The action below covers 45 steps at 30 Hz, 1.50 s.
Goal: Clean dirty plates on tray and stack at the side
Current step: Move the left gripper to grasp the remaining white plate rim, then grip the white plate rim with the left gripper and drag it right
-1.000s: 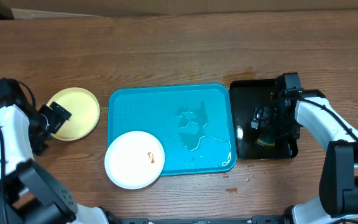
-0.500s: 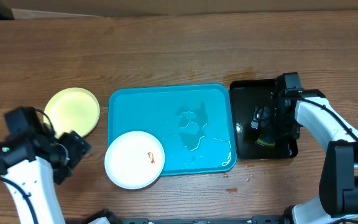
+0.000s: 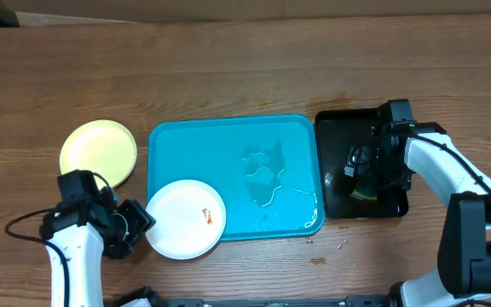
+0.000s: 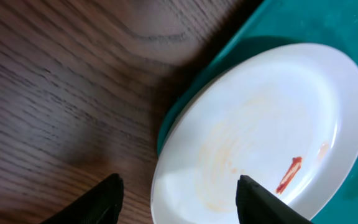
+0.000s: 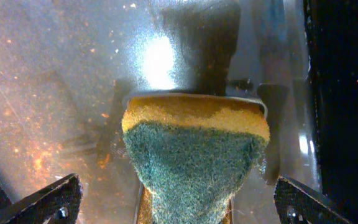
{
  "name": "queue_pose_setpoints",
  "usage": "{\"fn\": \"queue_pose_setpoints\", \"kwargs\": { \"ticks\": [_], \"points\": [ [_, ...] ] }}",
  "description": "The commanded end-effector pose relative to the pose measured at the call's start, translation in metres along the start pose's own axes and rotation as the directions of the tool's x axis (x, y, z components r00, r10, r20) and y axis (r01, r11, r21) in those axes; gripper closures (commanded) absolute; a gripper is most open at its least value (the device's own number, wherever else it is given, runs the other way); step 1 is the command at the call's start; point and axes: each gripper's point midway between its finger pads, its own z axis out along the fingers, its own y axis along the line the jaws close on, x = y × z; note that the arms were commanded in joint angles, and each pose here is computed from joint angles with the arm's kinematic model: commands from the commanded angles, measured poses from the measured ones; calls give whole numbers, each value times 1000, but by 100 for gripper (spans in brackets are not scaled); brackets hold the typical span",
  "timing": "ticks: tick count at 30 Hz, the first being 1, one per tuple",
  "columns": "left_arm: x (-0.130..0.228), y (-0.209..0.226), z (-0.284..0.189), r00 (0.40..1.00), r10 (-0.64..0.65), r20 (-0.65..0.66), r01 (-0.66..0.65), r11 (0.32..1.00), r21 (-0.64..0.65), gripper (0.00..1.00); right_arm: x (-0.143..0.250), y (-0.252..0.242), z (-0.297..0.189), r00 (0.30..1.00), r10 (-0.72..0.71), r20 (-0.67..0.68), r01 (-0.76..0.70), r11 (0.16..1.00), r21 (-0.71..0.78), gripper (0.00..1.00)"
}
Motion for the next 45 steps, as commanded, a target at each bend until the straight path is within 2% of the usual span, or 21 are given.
{"fn": "queue_pose_setpoints", "kwargs": {
  "ticks": [1, 5, 13, 16, 22, 26, 30, 35, 37, 39, 41, 45],
  "points": [
    [9, -3, 12, 1000, 20, -20, -19, 1000, 20, 47, -8, 4, -7, 1000, -2, 29, 2, 1000, -10, 0],
    [12, -11, 16, 997, 74, -19, -73, 997, 26, 56, -8, 4, -7, 1000, -2, 29, 2, 1000, -10, 0],
    [20, -25, 25, 984, 171, -44, -170, 985, 26, 59, -8, 4, -7, 1000, -2, 28, 2, 1000, -10, 0],
    [23, -30, 32, 977, 202, -67, -201, 979, 22, 68, -8, 4, -7, 1000, -2, 29, 2, 1000, -10, 0],
    [32, -40, 48, 960, 255, -120, -254, 967, 19, 72, -8, 4, -7, 1000, -2, 29, 2, 1000, -10, 0],
    [34, -57, 52, 952, 274, -137, -264, 961, 88, 77, -8, 4, -7, 1000, -1, 29, 2, 1000, -10, 0],
    [24, -75, 41, 952, 288, -105, -273, 953, 134, 77, -8, 4, -7, 1000, -2, 29, 2, 1000, -10, 0],
    [20, -104, 27, 940, 334, -72, -312, 925, 215, 72, -8, 4, -7, 1000, -2, 29, 2, 1000, -10, 0],
    [12, -96, 16, 941, 333, -62, -324, 939, 117, 67, -8, 4, -7, 1000, -2, 29, 2, 1000, -10, 0],
    [-4, -73, -7, 947, 318, -41, -320, 944, -73, 62, -8, 4, -7, 1000, -1, 29, 2, 1000, -10, 0],
    [-12, -59, -29, 950, 312, -27, -311, 930, -196, 59, -8, 4, -7, 1000, -1, 29, 2, 1000, -10, 0],
    [-10, -48, -45, 954, 294, -55, -298, 920, -254, 45, -8, 4, -7, 1000, -2, 28, 2, 1000, -10, 0]
  ]
}}
